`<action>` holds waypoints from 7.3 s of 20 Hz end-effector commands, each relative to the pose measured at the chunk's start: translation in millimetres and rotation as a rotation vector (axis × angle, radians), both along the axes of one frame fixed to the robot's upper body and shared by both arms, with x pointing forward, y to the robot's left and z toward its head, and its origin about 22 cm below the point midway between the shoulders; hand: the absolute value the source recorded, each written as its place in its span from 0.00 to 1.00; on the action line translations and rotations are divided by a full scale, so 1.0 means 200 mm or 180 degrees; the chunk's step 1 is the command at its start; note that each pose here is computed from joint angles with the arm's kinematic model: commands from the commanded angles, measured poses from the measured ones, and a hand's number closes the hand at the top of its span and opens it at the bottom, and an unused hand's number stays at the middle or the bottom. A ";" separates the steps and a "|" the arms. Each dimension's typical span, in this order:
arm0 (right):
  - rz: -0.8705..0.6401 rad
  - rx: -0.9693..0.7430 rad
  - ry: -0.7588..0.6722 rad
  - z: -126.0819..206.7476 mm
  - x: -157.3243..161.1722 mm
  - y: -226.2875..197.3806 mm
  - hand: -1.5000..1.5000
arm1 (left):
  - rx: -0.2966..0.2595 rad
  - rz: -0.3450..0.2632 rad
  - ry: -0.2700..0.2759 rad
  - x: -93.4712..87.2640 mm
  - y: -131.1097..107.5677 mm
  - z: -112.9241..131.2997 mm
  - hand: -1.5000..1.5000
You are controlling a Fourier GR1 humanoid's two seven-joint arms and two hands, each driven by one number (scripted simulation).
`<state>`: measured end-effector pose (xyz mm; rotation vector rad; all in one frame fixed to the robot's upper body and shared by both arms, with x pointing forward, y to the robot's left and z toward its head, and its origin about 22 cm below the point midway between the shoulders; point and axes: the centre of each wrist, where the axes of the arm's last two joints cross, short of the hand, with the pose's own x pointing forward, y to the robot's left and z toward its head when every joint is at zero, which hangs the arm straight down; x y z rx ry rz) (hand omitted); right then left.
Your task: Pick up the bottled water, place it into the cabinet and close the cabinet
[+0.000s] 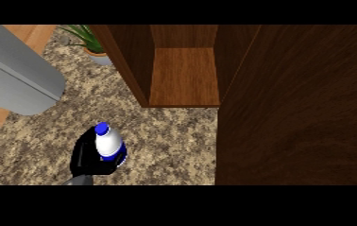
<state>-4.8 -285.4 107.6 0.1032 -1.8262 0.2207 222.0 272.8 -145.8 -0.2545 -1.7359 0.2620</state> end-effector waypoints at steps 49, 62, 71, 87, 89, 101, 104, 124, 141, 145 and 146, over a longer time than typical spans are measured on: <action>0.0057 0.0068 -0.0281 0.10 0.13 -0.03 0.00 | 0.0472 0.0059 -0.0537 0.47 -1.21 1.25 1.00; 0.0069 0.0102 -0.0299 0.08 0.08 -0.08 0.00 | 0.0960 0.0304 -0.0382 0.71 -1.20 1.13 1.00; 0.0141 0.0174 -0.0316 0.07 0.16 -0.08 0.00 | 0.0738 0.0580 -0.0227 0.85 -1.08 1.05 1.00; 0.0218 0.0156 -0.0328 0.07 0.15 -0.10 0.00 | 0.1809 0.0702 -0.0273 1.05 -0.99 1.04 0.00; 0.0186 0.0098 -0.0309 0.07 0.13 -0.11 0.00 | 0.1758 0.0639 -0.0227 1.06 -1.01 1.05 0.00; 0.0136 0.0094 -0.0280 0.01 0.18 -0.09 0.00 | 0.1060 0.0280 -0.0628 1.07 -1.06 1.17 0.00; 0.0160 0.0099 -0.0365 0.10 0.16 -0.09 0.00 | 0.0841 0.0104 -0.0690 1.08 -1.07 1.21 0.00; 0.0192 0.0111 -0.0220 0.14 0.14 -0.01 0.00 | 0.0317 -0.0483 -0.0608 0.48 -1.07 0.92 0.00; 0.1331 -0.0120 0.0036 0.19 0.22 0.11 1.00 | 0.0194 -0.0444 -0.0495 -0.07 -0.75 0.91 0.00; 0.1514 -0.0174 0.0142 0.20 0.25 0.20 1.00 | 0.0171 -0.0395 -0.0538 -0.10 -0.64 0.95 0.00; 0.1554 -0.0108 0.0255 0.20 0.20 0.21 1.00 | 0.0145 -0.0332 -0.0435 -0.15 -0.62 0.92 0.00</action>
